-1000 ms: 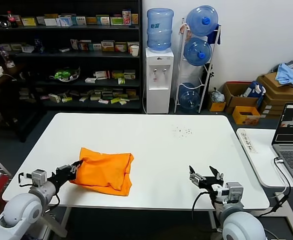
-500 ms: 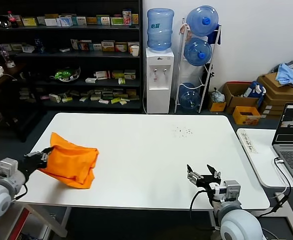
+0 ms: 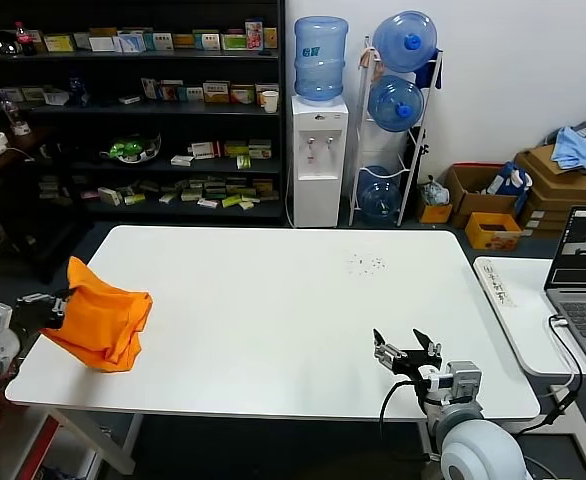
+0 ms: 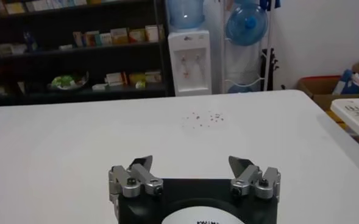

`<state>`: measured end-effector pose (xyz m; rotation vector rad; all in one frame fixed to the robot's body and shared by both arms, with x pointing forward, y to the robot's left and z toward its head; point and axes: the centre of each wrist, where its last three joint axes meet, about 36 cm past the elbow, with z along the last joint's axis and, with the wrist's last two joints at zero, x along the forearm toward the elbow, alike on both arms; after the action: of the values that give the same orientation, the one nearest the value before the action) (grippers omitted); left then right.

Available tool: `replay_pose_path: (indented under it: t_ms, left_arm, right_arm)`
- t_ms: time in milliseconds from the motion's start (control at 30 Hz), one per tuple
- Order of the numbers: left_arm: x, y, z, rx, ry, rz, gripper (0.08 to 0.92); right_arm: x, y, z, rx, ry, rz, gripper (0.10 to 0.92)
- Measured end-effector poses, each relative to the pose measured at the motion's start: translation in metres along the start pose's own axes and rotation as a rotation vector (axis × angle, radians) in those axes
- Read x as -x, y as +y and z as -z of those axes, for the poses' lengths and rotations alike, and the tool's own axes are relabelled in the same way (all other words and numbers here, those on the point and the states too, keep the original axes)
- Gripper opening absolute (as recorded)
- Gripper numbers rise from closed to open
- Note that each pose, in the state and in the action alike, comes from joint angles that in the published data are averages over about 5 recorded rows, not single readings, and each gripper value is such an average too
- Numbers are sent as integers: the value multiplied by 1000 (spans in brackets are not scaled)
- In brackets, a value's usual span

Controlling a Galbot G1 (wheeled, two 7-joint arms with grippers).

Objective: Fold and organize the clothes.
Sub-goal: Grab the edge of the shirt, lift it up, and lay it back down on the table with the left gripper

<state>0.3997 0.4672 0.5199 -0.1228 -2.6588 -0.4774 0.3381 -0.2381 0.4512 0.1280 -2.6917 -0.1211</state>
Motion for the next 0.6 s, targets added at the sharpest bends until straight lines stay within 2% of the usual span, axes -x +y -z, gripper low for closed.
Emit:
replay_pose_path:
  t_ms: [133, 367, 600]
  left_arm:
    - [2, -43, 8, -134, -13, -82, 92]
    - [20, -140, 14, -456, -26, -240, 92]
    - [45, -232, 30, -675, -8, -396, 92]
  right_arm:
    - [-2, 0, -2, -2, 6, -11, 823]
    - [-2, -1, -4, 6, 19, -34, 823]
    - [-2, -2, -9, 26, 34, -58, 823]
